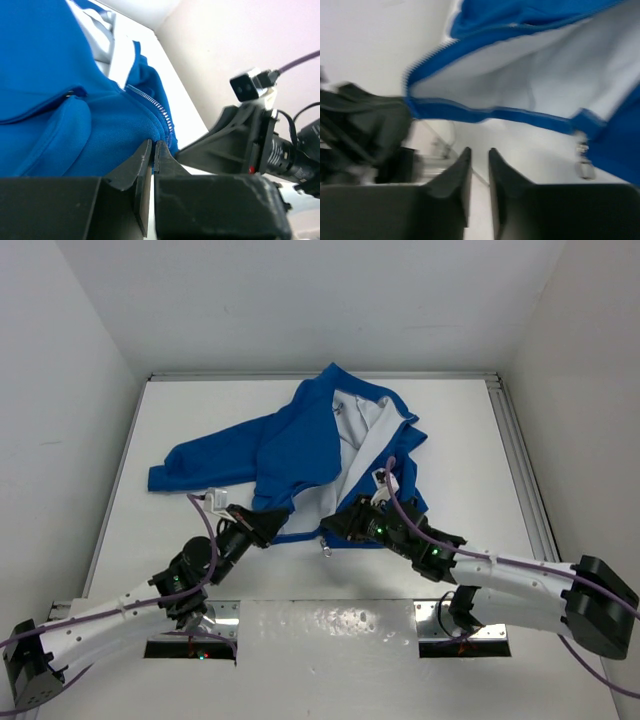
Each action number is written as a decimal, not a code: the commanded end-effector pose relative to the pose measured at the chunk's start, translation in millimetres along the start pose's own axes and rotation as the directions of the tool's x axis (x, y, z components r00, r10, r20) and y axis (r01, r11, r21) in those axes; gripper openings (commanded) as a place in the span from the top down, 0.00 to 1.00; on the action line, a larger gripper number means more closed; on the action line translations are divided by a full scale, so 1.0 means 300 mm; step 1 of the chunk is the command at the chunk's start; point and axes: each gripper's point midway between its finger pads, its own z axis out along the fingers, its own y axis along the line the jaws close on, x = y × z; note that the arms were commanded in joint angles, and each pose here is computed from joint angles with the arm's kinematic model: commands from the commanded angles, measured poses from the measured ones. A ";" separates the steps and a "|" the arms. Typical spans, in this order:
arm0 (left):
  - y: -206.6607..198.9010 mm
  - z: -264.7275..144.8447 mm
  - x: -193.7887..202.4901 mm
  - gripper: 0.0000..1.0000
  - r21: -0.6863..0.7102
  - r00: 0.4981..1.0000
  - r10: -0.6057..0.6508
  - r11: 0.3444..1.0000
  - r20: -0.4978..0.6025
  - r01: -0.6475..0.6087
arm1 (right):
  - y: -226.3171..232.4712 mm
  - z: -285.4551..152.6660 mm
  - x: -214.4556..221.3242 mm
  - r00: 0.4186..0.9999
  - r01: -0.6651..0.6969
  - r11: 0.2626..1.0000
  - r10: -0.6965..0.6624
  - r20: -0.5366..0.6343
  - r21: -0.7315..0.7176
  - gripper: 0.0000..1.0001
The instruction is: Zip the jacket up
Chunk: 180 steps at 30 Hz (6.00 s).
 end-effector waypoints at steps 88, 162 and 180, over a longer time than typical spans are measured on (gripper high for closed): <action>0.067 0.005 -0.084 1.00 -0.142 0.992 0.102 0.986 0.079 -0.090 | -0.419 0.037 0.202 0.774 0.631 0.600 -0.453 -0.442 0.492 0.66; -0.053 0.058 -0.046 1.00 -0.029 0.997 0.078 0.996 -0.019 -0.079 | -0.097 -0.037 -0.045 0.891 0.376 0.922 -0.387 0.238 0.089 1.00; -0.113 0.170 0.020 1.00 -0.069 0.991 -0.008 0.998 -0.133 -0.001 | 0.054 -0.096 -0.172 0.825 0.355 0.931 -0.271 0.496 -0.082 1.00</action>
